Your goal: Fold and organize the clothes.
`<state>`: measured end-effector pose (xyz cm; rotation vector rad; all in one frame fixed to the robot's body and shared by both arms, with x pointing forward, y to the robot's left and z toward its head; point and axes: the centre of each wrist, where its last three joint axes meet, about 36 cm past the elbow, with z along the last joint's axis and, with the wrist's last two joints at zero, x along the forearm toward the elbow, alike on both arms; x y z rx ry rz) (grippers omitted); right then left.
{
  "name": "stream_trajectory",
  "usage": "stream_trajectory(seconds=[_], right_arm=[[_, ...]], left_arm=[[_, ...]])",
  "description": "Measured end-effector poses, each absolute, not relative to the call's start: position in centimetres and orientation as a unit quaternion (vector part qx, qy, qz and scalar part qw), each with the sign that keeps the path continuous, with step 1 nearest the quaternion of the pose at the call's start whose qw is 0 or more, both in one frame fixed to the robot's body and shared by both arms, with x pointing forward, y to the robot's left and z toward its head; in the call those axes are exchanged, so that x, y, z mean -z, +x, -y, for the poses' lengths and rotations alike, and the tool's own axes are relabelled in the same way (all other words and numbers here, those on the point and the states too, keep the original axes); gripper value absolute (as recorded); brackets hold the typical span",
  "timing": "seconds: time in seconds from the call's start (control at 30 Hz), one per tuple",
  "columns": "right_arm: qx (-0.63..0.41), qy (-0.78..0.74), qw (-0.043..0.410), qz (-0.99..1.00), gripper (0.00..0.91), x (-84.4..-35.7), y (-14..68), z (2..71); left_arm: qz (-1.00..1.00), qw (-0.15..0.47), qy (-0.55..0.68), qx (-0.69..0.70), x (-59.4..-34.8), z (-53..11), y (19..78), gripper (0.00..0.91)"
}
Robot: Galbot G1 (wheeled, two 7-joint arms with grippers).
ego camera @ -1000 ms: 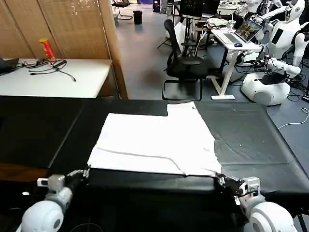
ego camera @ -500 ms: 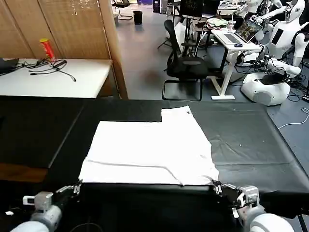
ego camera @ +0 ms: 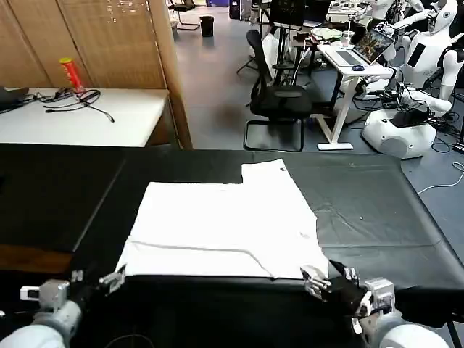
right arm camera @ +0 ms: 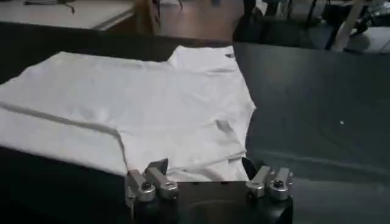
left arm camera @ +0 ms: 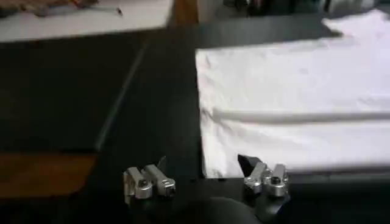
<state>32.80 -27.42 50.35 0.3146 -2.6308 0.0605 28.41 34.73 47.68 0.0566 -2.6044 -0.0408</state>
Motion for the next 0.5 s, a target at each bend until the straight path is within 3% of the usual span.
stream_trajectory(seconds=[0.27, 0.5], right_arm=[[-0.012, 0.102, 0.192, 0.976, 0.878, -49.8, 42.5, 27.3], [-0.014, 0.078, 0.204, 0.976, 0.878, -48.9, 50.3, 26.7]], left_arm=[[0.977, 0.205, 0.009, -0.056, -48.8, -35.9, 36.4, 0.878], [0.978, 0.192, -0.01, -0.082, -49.8, -37.4, 43.5, 0.878]])
